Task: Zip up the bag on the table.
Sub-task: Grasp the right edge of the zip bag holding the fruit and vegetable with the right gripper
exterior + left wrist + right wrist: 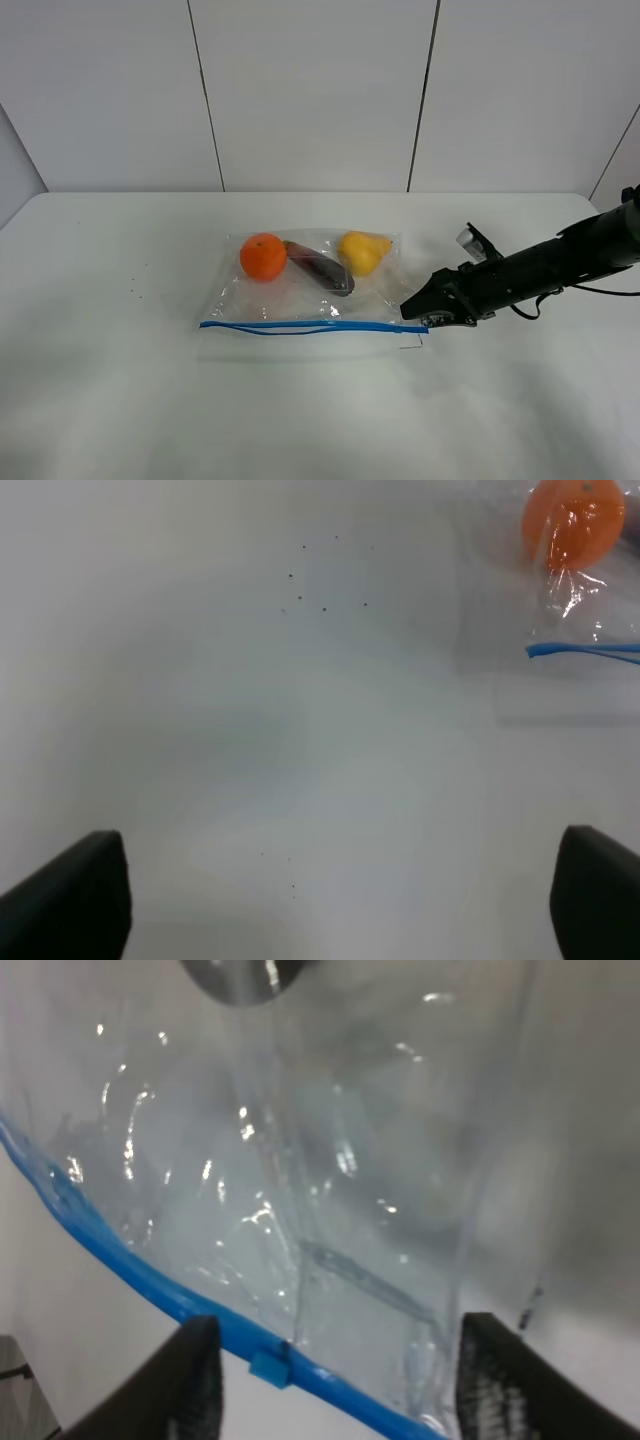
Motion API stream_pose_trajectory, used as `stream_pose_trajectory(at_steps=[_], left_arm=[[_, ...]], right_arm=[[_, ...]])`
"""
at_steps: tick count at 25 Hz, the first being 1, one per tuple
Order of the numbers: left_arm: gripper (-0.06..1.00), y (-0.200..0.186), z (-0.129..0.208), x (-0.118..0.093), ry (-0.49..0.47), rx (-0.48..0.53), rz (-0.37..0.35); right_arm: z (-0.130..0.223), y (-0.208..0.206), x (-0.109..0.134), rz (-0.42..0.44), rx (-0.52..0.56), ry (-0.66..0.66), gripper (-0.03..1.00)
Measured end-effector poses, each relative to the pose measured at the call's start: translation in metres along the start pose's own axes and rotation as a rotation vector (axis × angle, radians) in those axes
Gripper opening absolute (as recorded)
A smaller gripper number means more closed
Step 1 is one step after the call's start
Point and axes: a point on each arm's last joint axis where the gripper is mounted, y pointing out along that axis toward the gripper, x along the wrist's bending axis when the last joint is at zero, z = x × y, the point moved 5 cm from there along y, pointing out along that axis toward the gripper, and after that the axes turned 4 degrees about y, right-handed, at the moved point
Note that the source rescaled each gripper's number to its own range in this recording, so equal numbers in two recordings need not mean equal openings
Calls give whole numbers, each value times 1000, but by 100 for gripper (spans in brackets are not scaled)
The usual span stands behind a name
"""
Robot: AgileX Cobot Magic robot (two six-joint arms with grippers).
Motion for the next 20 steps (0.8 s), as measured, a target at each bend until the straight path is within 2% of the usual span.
stream_pose_trajectory(at_steps=[3, 5, 14, 20], left_arm=[[100, 0, 0, 0, 0, 0, 0], [100, 0, 0, 0, 0, 0, 0], [100, 0, 0, 0, 0, 0, 0], [100, 0, 0, 0, 0, 0, 0]], right_arm=[[0, -2, -1, -1, -4, 5, 47], [0, -2, -1, -2, -4, 5, 45], [-1, 3, -10, 25, -10, 17, 44], [-3, 8, -9, -30, -38, 2, 44]])
